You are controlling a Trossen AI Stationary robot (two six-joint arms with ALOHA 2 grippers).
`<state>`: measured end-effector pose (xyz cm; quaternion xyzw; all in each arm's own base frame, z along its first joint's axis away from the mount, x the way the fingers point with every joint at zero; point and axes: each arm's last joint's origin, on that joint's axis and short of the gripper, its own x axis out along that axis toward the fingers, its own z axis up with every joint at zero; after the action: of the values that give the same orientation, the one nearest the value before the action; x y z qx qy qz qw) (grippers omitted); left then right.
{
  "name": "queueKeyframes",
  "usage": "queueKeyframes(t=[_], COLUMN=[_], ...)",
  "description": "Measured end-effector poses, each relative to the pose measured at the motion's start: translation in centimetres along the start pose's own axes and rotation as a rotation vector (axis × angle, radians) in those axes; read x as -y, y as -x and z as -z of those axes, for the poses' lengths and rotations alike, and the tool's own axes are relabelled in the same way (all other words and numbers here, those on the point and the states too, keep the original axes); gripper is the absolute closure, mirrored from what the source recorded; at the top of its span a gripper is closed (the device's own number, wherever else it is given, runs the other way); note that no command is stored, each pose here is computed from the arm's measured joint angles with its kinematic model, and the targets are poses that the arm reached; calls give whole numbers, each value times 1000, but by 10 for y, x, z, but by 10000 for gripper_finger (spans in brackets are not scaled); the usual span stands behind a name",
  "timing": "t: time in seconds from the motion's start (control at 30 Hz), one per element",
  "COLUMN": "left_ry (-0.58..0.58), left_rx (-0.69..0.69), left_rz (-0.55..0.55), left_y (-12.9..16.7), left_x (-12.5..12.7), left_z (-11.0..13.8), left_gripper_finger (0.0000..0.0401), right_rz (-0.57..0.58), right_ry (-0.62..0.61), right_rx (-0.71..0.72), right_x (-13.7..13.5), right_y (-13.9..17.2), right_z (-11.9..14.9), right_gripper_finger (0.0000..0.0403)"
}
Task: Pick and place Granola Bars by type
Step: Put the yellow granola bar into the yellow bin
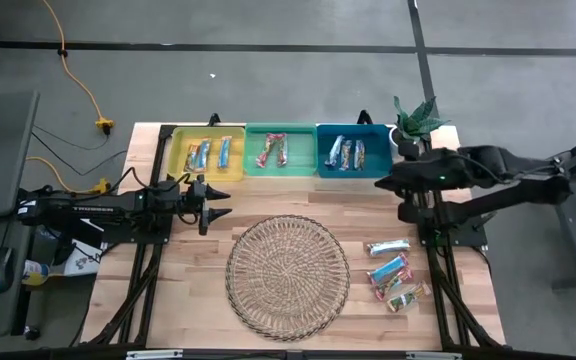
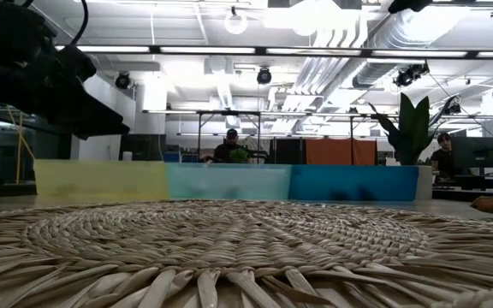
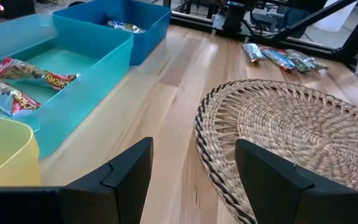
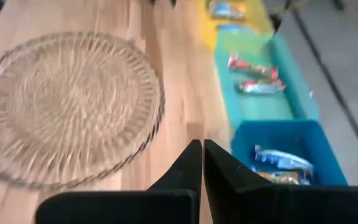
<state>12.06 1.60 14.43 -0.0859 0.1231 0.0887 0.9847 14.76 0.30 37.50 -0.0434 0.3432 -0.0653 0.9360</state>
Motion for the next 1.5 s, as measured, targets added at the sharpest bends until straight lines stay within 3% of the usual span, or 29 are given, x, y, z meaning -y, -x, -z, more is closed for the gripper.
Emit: queueKeyframes(t=[0.2,0.43,0.63,0.83,0.93,1.1,1.23,1.37,1.5], left_ry=[0,0,0,0,0,0,0,0,0], left_rx=[0,0,0,0,0,1,0,0,0], left_rz=[0,0,0,0,0,0,0,0,0], left_y=[0,0,0,0,0,0,0,0,0], left_x=[0,0,0,0,0,0,0,0,0], left_z=[0,0,0,0,0,0,0,0,0], left_gripper_finger=[177,177,177,177,177,177,177,177,177], right_rz=[-192,-421,-420,-363,-353,-467,-471,-457,-520], right_ry=[-35,-125,-347,-461,-598,-710,-810,-840,-762], right_rx=[-122,-244,-449,-623,-711,-842,-918,-937,-859], right_x=[-7,-17,-22,-27,-32,-40,-45,-46,-48], right_y=[-8,-23,-39,-63,-79,-100,-112,-117,-119], right_z=[-21,-9,18,54,74,109,133,145,139], right_gripper_finger=[402,402,402,402,402,402,402,402,402])
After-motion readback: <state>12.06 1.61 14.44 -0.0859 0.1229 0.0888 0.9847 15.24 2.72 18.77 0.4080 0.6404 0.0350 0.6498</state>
